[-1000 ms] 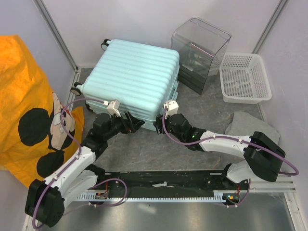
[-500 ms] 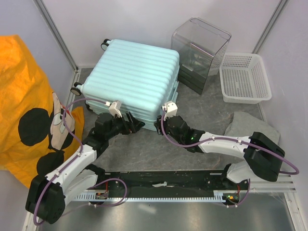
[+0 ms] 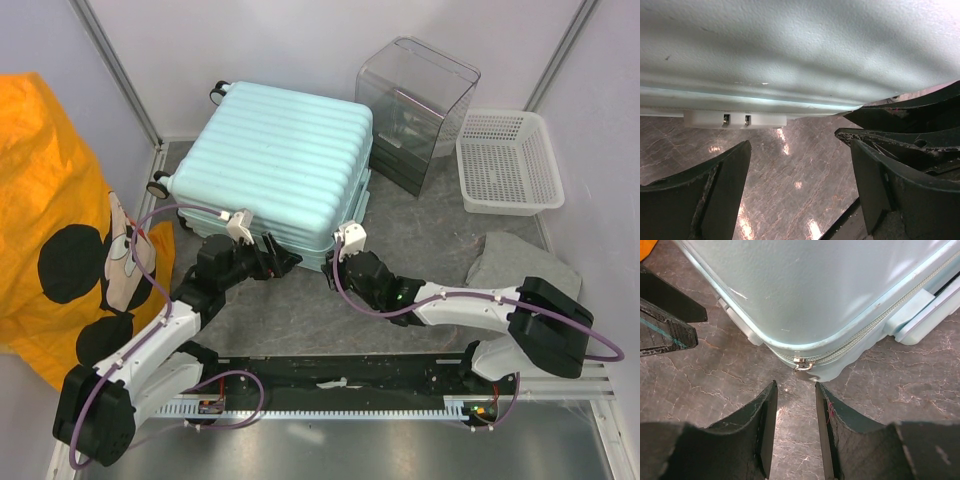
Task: Open, take out, and arrange the luggage
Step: Unzip the luggage at the center of the board.
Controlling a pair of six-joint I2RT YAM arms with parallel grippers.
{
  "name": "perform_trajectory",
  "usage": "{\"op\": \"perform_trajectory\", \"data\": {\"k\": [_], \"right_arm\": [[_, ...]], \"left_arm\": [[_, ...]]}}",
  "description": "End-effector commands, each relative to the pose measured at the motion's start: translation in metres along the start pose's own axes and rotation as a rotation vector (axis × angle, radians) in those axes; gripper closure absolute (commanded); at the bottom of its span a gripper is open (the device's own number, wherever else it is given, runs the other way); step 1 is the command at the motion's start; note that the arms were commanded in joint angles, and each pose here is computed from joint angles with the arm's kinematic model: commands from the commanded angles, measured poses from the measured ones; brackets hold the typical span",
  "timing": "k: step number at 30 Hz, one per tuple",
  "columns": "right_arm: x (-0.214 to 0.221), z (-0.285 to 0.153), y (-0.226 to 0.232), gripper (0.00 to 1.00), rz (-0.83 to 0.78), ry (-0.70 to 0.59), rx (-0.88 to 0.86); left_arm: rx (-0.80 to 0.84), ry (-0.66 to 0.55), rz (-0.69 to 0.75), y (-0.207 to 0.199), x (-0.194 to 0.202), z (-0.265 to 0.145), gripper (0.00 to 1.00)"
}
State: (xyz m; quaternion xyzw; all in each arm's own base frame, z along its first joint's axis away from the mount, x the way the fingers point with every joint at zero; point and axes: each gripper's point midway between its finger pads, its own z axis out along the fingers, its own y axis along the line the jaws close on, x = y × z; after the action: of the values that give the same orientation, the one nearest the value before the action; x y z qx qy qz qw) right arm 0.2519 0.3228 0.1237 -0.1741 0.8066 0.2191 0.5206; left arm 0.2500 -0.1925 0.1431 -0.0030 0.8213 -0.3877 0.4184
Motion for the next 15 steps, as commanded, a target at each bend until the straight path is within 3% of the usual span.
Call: {"op": "perform_trajectory", "data": {"k": [1, 15], "right_arm": [[-0.014, -0.001, 0.003, 0.56, 0.015, -0.062, -0.010], [-0.020, 0.017, 0.007, 0.56, 0.002, -0.075, 0.025]], "left_arm": [[0.044, -0.033, 0.022, -0.012, -0.010, -0.002, 0.12], [0.043, -0.050, 0.026, -0.011, -0.010, -0.006, 0.12]]}}
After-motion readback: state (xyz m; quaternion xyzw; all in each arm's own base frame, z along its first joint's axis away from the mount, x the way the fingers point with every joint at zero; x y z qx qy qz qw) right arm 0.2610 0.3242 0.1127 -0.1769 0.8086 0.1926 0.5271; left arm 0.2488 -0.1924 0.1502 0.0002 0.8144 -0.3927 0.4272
